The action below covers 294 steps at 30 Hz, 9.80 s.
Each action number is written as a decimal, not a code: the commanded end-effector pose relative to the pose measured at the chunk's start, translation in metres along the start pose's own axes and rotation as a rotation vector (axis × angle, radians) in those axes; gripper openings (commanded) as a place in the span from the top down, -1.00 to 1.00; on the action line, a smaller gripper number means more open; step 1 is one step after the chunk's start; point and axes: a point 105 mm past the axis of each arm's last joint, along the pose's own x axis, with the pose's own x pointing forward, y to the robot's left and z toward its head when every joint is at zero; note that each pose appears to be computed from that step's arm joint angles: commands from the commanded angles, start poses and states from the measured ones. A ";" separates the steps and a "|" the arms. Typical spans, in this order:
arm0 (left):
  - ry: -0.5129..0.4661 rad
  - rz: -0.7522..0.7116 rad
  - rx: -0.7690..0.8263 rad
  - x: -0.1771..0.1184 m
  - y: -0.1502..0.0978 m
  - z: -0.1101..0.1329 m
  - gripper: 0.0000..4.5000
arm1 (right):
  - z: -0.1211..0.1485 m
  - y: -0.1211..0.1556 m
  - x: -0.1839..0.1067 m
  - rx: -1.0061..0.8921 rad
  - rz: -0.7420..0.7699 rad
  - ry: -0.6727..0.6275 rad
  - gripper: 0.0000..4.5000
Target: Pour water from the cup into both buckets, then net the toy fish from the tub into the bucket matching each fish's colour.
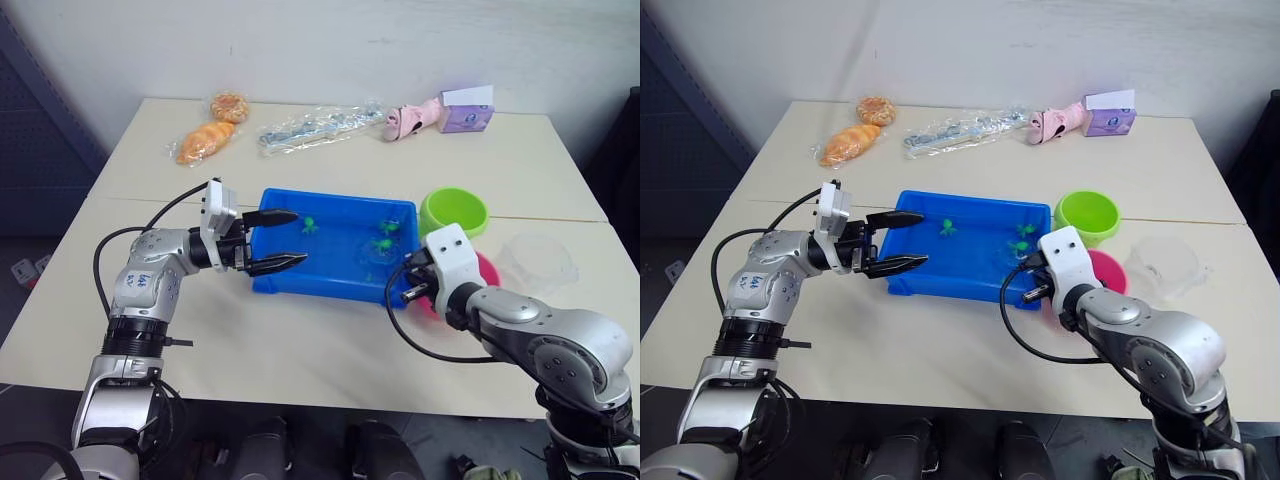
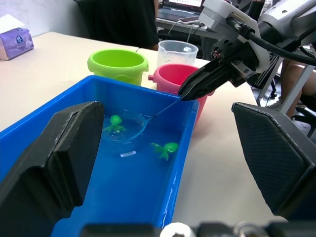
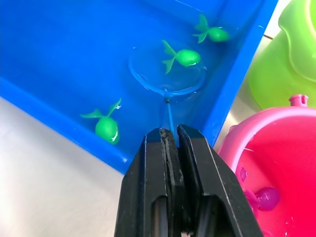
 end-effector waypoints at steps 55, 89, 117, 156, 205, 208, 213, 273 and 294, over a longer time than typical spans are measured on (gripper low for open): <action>-0.134 0.018 0.024 0.022 -0.001 0.036 -0.98 | 0.007 -0.151 -0.049 -1.304 -0.298 -0.007 1.00; -0.067 0.053 0.011 -0.001 0.002 0.023 -0.98 | 0.028 -0.010 -0.015 0.030 0.181 -0.123 1.00; 0.004 0.067 0.020 -0.008 0.000 0.009 -0.98 | 0.032 -0.027 0.016 0.011 0.032 -0.124 1.00; -0.002 0.068 0.015 -0.007 0.001 0.007 -0.98 | 0.035 -0.007 0.028 -0.030 0.119 -0.179 1.00; -0.068 0.046 0.045 0.003 -0.002 0.016 -0.98 | 0.035 -0.132 -0.045 -1.344 -0.303 -0.134 1.00; -0.068 0.049 0.045 0.003 -0.003 0.015 -0.98 | 0.035 -0.135 -0.046 -1.424 -0.316 -0.138 1.00; -0.071 0.051 0.046 0.003 -0.002 0.015 -0.98 | 0.026 -0.147 -0.047 -1.523 -0.320 -0.105 1.00; 0.097 -0.058 0.011 -0.033 -0.014 -0.003 -0.98 | 0.052 -0.019 -0.022 -1.173 0.494 0.030 1.00; 0.079 -0.021 -0.003 -0.036 -0.015 0.001 -0.98 | 0.065 -0.061 -0.041 -0.529 0.358 -0.228 1.00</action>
